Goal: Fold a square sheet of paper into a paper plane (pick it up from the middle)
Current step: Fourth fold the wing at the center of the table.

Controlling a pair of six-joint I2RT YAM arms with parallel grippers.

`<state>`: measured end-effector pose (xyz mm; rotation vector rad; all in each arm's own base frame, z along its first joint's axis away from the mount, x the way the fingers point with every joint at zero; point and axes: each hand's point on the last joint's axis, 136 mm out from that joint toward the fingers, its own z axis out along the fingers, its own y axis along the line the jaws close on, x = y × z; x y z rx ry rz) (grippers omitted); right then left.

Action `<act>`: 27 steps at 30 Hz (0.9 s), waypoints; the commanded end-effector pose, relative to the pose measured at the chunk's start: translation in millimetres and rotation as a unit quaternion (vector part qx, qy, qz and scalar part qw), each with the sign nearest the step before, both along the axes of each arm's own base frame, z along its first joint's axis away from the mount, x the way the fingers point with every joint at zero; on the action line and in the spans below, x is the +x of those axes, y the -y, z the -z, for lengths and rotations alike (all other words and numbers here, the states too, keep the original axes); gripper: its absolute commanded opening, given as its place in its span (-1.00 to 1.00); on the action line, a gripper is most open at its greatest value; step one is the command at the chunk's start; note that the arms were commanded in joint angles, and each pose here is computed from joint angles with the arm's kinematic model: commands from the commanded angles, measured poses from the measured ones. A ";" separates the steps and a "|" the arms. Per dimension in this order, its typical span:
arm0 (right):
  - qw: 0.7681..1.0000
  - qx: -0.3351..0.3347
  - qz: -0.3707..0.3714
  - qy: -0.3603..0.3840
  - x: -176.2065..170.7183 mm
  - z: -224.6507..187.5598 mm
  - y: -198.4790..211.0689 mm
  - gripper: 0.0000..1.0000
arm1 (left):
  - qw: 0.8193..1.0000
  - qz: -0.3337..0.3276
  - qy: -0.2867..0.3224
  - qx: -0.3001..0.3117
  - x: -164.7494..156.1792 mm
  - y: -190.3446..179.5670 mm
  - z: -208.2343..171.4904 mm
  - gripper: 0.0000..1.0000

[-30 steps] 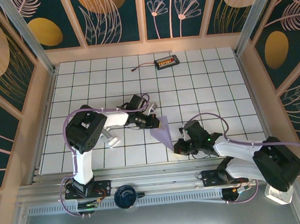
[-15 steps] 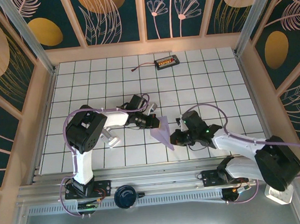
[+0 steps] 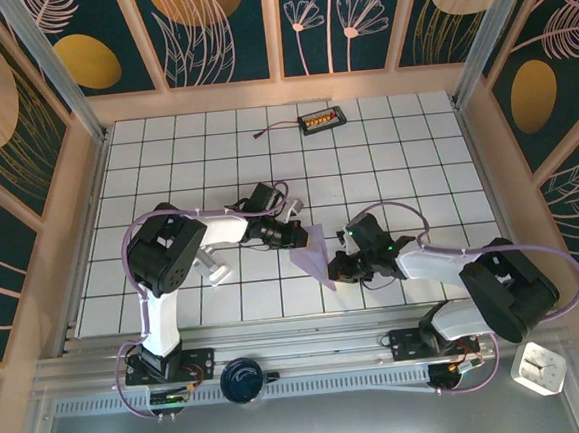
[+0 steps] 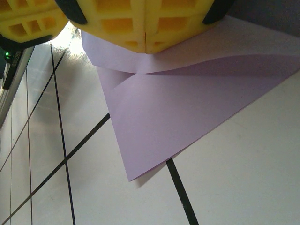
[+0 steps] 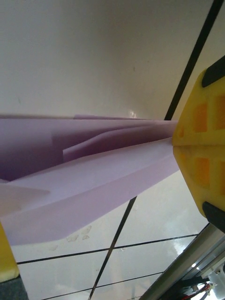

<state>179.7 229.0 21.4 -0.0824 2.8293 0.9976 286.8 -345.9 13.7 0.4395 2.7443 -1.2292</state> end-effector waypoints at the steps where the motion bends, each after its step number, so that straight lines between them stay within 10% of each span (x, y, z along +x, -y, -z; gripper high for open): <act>1: 1.000 0.000 -0.007 0.005 0.8 5.5 1.8 -1.00 | 0.998 -0.019 -0.016 0.066 -1.1 -23.9 40.2 -0.91; 27: 0.999 0.022 -0.028 0.021 2.6 -7.0 -13.7 -1.00 | 0.998 -0.020 -0.017 0.065 -2.1 -24.6 40.8 -0.90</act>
